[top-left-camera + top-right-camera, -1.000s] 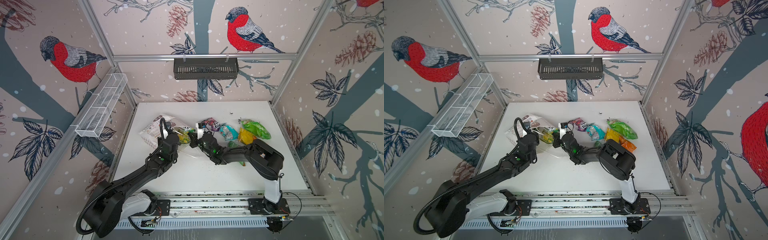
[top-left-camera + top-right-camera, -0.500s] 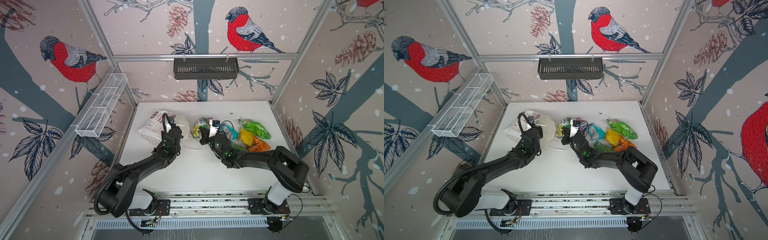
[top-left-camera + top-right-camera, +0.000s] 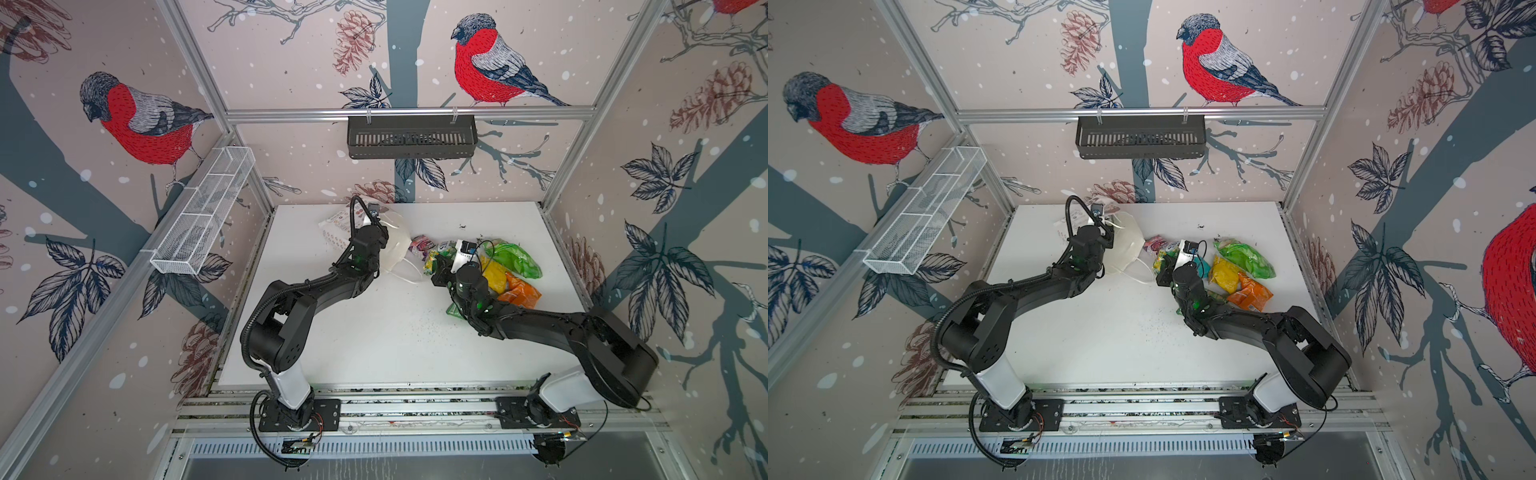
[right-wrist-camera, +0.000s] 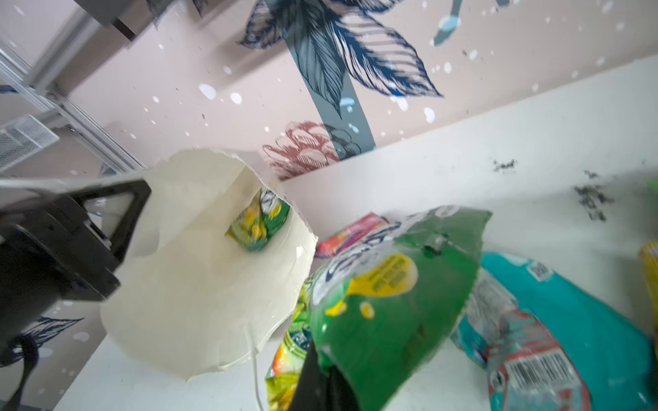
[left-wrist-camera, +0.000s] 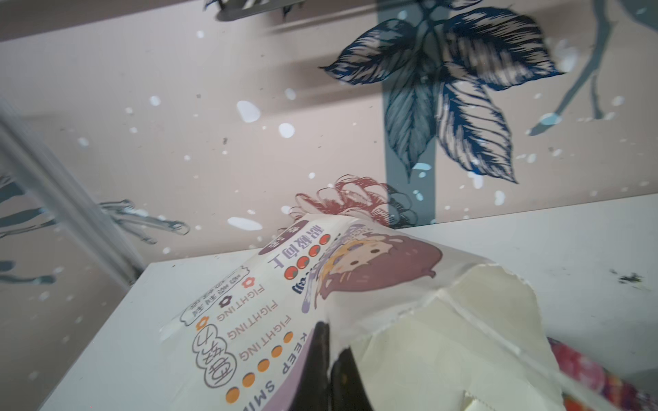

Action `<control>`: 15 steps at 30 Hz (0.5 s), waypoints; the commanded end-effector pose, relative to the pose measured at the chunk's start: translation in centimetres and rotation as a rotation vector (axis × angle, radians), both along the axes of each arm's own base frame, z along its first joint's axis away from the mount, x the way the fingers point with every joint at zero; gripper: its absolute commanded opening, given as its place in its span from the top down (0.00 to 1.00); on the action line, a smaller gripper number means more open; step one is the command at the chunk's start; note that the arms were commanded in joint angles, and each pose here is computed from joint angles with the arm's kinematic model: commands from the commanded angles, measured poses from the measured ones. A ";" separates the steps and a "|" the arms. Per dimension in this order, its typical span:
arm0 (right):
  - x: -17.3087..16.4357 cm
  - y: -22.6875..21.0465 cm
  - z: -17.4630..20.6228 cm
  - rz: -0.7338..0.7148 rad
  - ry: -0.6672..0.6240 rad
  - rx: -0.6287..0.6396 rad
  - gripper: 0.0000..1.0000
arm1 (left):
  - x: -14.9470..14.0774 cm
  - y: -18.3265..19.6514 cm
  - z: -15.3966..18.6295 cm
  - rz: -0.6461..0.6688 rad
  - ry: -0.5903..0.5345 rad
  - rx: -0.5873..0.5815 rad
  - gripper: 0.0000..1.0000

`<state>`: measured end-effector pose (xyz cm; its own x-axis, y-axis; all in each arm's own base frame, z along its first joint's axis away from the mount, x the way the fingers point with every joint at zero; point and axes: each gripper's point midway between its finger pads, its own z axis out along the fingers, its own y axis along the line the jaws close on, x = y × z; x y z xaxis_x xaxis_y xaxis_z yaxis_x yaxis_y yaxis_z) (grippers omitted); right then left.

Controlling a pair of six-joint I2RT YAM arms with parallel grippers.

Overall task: Take the snacks out of the paper bag
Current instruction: Place the snack at the center of the table.

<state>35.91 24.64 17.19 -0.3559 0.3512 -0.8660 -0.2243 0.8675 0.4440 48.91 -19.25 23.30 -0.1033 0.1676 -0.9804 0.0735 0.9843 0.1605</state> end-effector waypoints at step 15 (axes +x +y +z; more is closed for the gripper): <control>-2.9 1.4 -1.2 0.169 0.066 0.074 0.24 | -4.9 0.5 -0.7 -0.166 -0.101 0.032 1.00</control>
